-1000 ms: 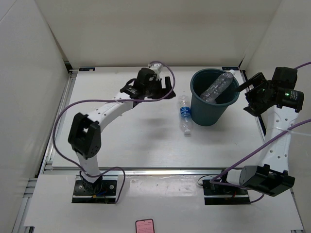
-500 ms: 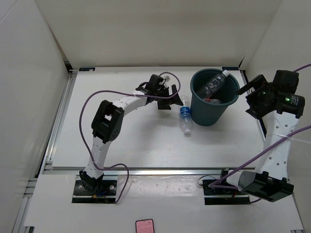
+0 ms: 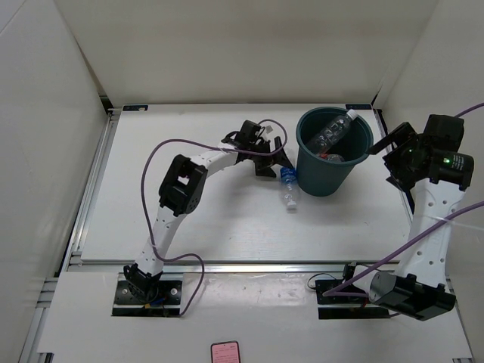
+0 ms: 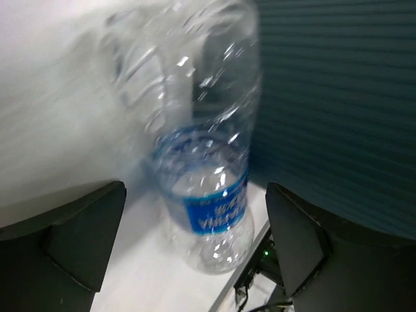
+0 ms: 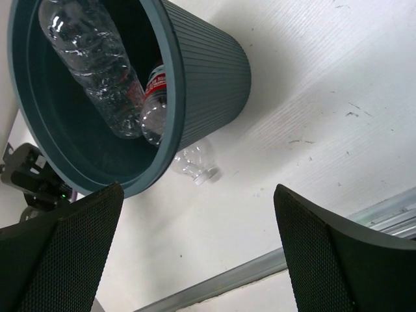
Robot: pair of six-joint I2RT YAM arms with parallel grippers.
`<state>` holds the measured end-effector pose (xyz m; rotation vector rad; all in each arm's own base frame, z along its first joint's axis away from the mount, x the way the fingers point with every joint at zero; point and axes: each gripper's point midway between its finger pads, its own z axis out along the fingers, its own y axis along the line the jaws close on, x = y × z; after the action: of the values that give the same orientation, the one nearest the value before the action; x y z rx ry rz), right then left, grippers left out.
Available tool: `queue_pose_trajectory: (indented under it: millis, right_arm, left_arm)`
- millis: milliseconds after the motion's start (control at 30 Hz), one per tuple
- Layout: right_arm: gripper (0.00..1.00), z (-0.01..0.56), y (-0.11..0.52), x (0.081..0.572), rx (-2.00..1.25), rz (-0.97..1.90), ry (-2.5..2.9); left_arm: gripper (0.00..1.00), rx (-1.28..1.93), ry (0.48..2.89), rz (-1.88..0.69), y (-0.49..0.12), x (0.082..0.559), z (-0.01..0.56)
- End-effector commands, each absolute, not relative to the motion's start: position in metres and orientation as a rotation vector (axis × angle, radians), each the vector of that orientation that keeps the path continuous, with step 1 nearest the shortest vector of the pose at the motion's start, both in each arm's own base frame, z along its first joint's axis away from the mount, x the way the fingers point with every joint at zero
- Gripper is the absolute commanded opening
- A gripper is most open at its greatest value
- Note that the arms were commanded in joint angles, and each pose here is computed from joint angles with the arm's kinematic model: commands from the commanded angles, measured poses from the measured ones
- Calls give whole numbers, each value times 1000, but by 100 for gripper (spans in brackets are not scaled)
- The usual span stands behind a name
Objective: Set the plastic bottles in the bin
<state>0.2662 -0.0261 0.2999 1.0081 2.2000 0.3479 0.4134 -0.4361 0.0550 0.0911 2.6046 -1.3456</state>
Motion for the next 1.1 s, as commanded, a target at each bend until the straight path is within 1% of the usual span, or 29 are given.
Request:
queue_pose_trajectory:
  millis: [0,67,100,167,200,233,267,300,333,367,400,467,500,567,600,633,667,700,733,800,833,933,967,1000,1033,1067]
  right_arm:
    - [100,299,-33,258,990,288,2201]
    - [100,299,-34,258,993,277,2199]
    - [100,296,-34,257,998,276,2207]
    - [100,292,-34,256,993,271,2220]
    - [100,287,-34,255,1000,269,2234]
    - [100,284,-34,255,1005,268,2242]
    - [100,281,-32,254,1005,279,2252]
    - [100,275,-31,253,1025,281,2264]
    - [100,273,-32,256,1023,282,2260]
    - [100,272,-29,254,1019,295,2262]
    - [100,272,-29,254,1031,299,2257]
    - [100,270,-30,257,1028,300,2252]
    - [100,268,-28,257,1039,316,2258]
    - [100,267,-27,261,1049,335,2253]
    - [100,265,-25,263,1049,351,2265]
    - [100,264,-26,266,1050,351,2266]
    - [100,265,-24,267,1058,369,2264]
    - [100,265,-24,267,1058,369,2264]
    - [100,262,-24,268,1064,368,2273]
    - [100,263,-25,271,1064,368,2273]
    - [100,263,-25,271,1075,372,2269]
    - [100,263,-24,276,1087,391,2273]
    - [100,269,-24,277,1078,392,2259]
    - [100,279,-26,282,1063,394,2237]
    - [100,281,-26,283,1055,390,2244]
    - [100,287,-26,282,1050,391,2237]
  left_arm:
    - [100,196,2555,-1462,-459,407,76]
    - [100,158,2606,-1502,-465,399,65]
    - [87,155,2614,-1522,-466,398,63]
    - [71,193,2632,-1592,-467,388,64]
    - [63,188,2667,-1602,-464,380,55]
    - [49,166,2687,-1609,-455,379,52]
    - [43,155,2692,-1608,-443,380,50]
    - [39,133,2727,-1606,-428,370,49]
    - [31,133,2724,-1592,-417,369,50]
    - [27,63,2718,-1578,-396,381,52]
    - [25,11,2704,-1577,-381,384,67]
    - [24,-85,2627,-1525,-347,414,93]
    - [25,-96,2544,-1455,-333,429,126]
    - [25,-146,2455,-1365,-305,445,158]
    - [25,-191,2384,-1268,-283,463,175]
    - [25,-136,2268,-1247,-279,464,226]
    - [25,-51,2181,-1207,-272,471,254]
    - [25,38,2100,-1193,-276,472,285]
    - [25,134,1971,-1188,-283,472,337]
    - [27,274,1841,-1149,-300,471,378]
    - [28,351,1761,-1169,-325,467,404]
    - [33,400,1708,-1178,-366,465,414]
    - [34,398,1732,-1177,-380,474,396]
    - [36,414,1669,-1186,-389,472,417]
    - [39,438,1653,-1204,-408,464,419]
    - [42,434,1657,-1180,-421,472,406]
